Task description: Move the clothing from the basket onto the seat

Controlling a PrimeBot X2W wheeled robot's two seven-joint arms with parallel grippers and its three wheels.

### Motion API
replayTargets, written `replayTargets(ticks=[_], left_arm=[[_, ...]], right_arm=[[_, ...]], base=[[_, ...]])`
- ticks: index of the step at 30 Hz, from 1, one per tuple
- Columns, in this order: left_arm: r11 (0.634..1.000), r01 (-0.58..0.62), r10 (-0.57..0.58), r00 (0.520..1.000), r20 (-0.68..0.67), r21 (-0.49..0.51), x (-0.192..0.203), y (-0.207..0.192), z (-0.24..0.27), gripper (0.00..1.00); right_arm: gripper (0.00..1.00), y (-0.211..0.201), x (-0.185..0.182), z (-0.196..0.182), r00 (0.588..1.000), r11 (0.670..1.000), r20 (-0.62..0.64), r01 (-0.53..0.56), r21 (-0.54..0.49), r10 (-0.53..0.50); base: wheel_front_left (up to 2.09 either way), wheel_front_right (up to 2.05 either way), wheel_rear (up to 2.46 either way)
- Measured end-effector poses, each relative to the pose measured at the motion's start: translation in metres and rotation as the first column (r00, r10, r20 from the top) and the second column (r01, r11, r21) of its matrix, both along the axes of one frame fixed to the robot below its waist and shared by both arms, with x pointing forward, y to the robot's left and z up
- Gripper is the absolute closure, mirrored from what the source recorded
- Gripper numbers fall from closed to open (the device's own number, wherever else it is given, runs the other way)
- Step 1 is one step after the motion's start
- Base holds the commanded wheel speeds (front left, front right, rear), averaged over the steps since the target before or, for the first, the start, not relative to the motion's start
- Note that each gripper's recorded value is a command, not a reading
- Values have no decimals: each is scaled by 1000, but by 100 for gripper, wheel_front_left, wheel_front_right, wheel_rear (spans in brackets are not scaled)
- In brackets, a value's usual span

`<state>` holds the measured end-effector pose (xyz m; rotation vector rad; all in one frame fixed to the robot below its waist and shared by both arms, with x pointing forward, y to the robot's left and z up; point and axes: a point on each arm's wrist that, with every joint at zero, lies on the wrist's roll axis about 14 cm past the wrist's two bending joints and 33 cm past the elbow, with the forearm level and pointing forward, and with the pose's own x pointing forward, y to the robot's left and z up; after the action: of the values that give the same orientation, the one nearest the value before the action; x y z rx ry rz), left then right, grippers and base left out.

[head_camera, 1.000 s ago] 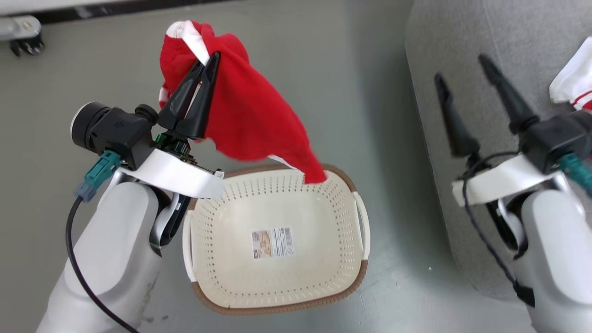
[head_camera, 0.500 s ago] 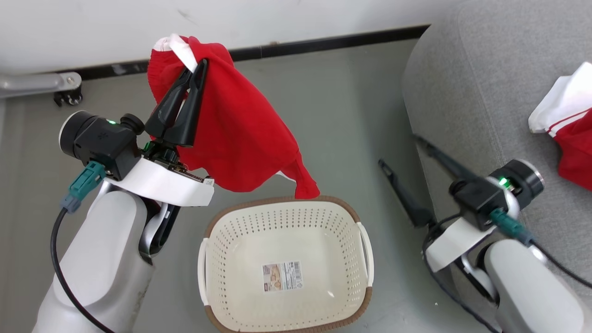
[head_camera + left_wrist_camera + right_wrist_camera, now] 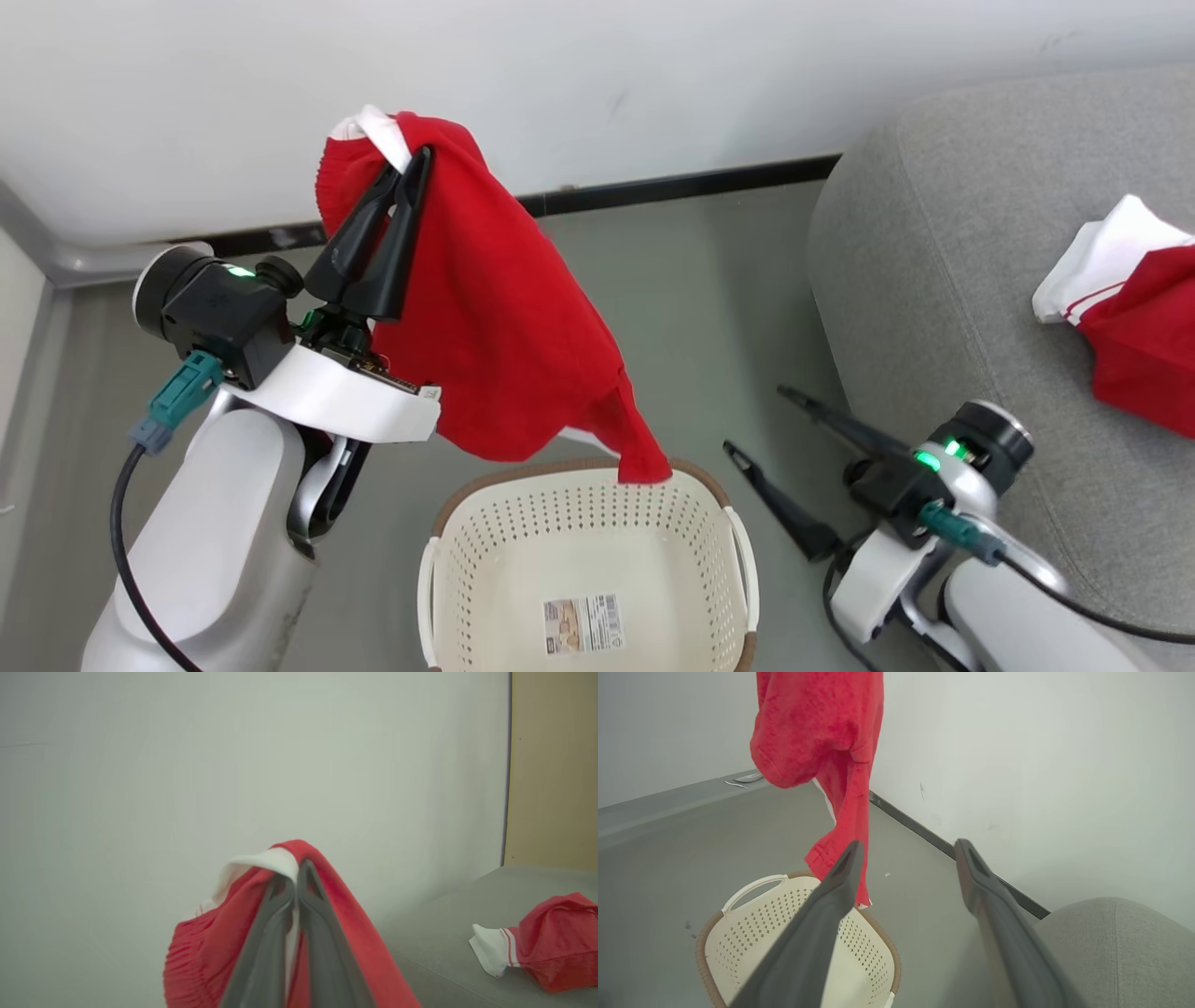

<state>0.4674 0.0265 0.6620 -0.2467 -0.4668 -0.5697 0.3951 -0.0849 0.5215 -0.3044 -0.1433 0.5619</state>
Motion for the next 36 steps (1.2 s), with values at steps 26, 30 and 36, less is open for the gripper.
replayTargets(ticks=[26, 30, 36], left_arm=[[995, 99, -99, 992, 73, 8, -69, -28, 55, 100], [994, 106, -107, 991, 77, 9, -75, -29, 59, 100], [992, 124, -124, 989, 76, 4, -81, -32, 64, 100]], right_arm=[[0, 76, -40, 6, 976, 976, -16, -216, -7, 216], [0, 80, -33, 21, 974, 974, 25, -225, -23, 226], [0, 83, -24, 27, 974, 974, 42, -220, -48, 222]], base=[[0, 0, 0], [0, 0, 0], [0, 0, 0]])
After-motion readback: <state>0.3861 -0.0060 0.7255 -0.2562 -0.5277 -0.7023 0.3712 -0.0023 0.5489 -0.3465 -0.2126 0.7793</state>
